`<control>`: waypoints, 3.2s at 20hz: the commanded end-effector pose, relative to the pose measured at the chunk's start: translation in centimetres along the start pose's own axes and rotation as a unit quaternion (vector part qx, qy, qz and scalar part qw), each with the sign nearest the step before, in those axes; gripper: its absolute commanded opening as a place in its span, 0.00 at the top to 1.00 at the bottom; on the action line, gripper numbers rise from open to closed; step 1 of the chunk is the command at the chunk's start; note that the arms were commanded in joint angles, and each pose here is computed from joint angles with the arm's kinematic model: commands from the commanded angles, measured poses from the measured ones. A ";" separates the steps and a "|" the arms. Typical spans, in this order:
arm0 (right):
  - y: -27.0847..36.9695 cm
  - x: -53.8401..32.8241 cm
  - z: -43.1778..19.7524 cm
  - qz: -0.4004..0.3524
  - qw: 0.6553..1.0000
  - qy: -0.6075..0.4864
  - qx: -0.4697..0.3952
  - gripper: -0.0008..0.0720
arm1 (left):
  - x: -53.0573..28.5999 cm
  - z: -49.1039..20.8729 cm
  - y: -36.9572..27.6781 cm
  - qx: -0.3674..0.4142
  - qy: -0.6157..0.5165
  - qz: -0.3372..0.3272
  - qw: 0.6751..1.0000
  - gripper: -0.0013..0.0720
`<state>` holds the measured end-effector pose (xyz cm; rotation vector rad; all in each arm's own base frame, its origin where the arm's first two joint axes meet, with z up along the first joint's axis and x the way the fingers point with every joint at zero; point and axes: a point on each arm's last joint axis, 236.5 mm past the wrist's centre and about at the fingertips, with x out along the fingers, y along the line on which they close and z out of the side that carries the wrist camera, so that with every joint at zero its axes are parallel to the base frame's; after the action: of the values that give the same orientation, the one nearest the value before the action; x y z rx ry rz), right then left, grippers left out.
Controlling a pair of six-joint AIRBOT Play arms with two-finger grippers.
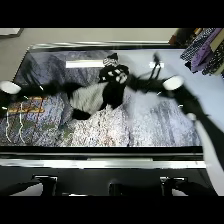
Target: Fold the clothes and pants, and hang the long-sleeved shirts on hangers.
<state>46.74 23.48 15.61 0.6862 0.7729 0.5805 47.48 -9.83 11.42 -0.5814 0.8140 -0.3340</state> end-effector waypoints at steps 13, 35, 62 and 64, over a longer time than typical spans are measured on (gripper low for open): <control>27.6 -42.8 2.7 0.044 0.876 -0.377 -0.297 0.93 | -42.9 2.8 -28.3 0.243 -0.417 -0.151 0.863 0.94; -13.3 4.0 13.4 -0.203 0.969 -0.138 0.002 0.93 | 6.0 9.6 4.2 -0.008 -0.135 0.084 0.987 0.94; -17.0 -13.1 -27.0 -0.243 0.907 0.232 0.253 0.07 | -4.7 -26.9 8.4 -0.188 0.240 0.147 0.941 0.06; -17.7 -11.6 -28.7 -0.255 0.903 0.225 0.264 0.07 | -4.2 -27.5 7.8 -0.183 0.243 0.144 0.942 0.06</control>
<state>23.19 11.47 -4.06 0.7241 1.5104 0.0763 26.06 -9.79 -4.22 -0.7281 1.4006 -0.0465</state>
